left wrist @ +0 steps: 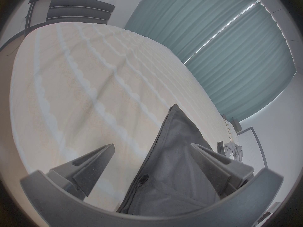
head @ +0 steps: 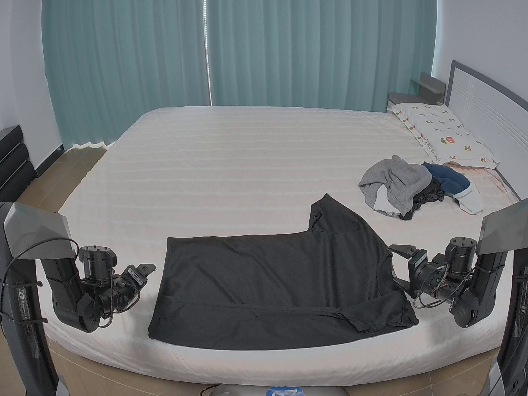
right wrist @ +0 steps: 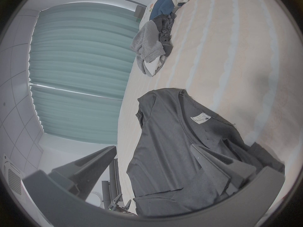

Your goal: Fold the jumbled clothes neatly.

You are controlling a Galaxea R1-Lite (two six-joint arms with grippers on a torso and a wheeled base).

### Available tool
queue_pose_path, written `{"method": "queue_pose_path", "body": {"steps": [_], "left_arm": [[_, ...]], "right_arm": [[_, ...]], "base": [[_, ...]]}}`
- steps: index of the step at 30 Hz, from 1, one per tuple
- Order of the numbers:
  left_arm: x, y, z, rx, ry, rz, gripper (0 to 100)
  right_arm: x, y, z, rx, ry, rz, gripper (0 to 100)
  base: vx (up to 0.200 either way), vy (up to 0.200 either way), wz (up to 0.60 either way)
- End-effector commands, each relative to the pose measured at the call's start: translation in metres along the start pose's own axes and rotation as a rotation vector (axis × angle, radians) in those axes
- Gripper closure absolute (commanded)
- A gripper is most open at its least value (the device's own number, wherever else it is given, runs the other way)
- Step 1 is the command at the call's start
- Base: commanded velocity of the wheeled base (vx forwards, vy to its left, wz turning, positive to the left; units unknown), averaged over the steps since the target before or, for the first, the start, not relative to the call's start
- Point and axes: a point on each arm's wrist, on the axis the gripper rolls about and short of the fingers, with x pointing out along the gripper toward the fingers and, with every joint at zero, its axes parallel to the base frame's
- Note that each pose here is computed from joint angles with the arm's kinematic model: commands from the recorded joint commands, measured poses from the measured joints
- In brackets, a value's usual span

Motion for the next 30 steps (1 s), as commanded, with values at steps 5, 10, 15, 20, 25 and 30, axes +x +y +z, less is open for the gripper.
{"method": "queue_pose_path", "body": {"steps": [5,10,15,20,25,30], "left_arm": [[0.0,0.0,0.0,0.0,0.001,0.001,0],[-0.001,0.001,-0.001,-0.005,0.006,0.004,0],[-0.003,0.002,-0.004,-0.002,0.015,0.011,0],[-0.004,0.0,-0.005,0.0,0.017,0.008,0],[-0.005,-0.005,-0.001,0.003,-0.003,-0.012,0],[0.003,-0.013,0.008,0.012,-0.034,-0.04,0]], "right_arm": [[0.0,0.001,0.0,-0.006,-0.006,0.015,0],[0.0,0.001,0.0,-0.006,-0.006,0.015,0],[0.0,0.001,0.0,-0.005,-0.005,0.014,0],[0.0,0.001,0.0,-0.005,-0.005,0.014,0],[0.0,0.001,-0.001,-0.007,-0.003,0.011,0],[0.001,-0.001,-0.005,-0.018,0.01,0.002,0]], "base": [[0.0,-0.04,0.0],[0.0,-0.16,0.0],[0.0,0.0,0.0],[0.0,0.0,0.0],[0.0,0.0,0.0],[0.0,0.0,0.0]]}}
